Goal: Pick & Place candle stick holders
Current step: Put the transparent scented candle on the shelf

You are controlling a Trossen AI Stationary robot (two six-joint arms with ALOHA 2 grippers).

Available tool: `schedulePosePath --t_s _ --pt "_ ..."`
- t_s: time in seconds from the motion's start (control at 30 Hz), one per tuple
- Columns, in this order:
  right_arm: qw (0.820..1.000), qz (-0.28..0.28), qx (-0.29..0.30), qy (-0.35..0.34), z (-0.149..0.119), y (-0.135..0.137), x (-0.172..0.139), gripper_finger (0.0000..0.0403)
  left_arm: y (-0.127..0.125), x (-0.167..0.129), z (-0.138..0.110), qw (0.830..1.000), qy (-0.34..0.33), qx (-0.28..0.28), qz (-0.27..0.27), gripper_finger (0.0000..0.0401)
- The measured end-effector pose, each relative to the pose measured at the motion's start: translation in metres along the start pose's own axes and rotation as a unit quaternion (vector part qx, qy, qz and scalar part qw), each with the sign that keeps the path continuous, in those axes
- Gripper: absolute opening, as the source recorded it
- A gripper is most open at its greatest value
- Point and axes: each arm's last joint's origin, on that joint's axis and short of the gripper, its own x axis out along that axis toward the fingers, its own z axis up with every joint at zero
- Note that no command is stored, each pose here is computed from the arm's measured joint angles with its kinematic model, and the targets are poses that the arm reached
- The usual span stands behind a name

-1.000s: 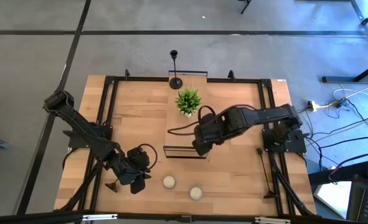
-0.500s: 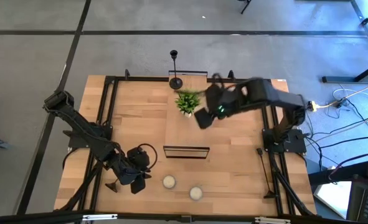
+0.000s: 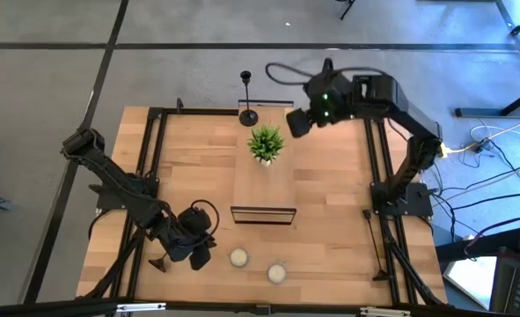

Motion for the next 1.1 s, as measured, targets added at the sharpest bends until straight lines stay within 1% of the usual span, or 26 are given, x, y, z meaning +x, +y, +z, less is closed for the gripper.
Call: schedulePosePath --t_s 0.2,0.4,0.53,0.9,1.1 --pt "1.000 0.004 -0.011 -0.013 0.025 -0.025 0.005 0.0238 0.002 0.002 0.005 0.998 -0.030 -0.053 0.012 0.0057" --pt "0.999 0.015 -0.031 -0.010 0.038 -0.042 0.007 0.0238 0.005 0.004 0.012 0.995 -0.038 -0.090 0.016 0.0044" --pt "0.999 0.027 -0.042 -0.003 0.040 -0.046 0.007 0.0238 0.006 0.005 0.015 0.994 -0.039 -0.096 0.018 0.0038" --pt "0.997 0.049 -0.063 0.009 0.039 -0.045 0.007 0.0238 0.013 0.010 0.028 0.993 -0.053 -0.100 0.035 0.0033" --pt "0.995 0.066 -0.068 0.018 0.038 -0.043 0.007 0.0238 0.016 0.012 0.033 0.994 -0.057 -0.088 0.042 0.0032"
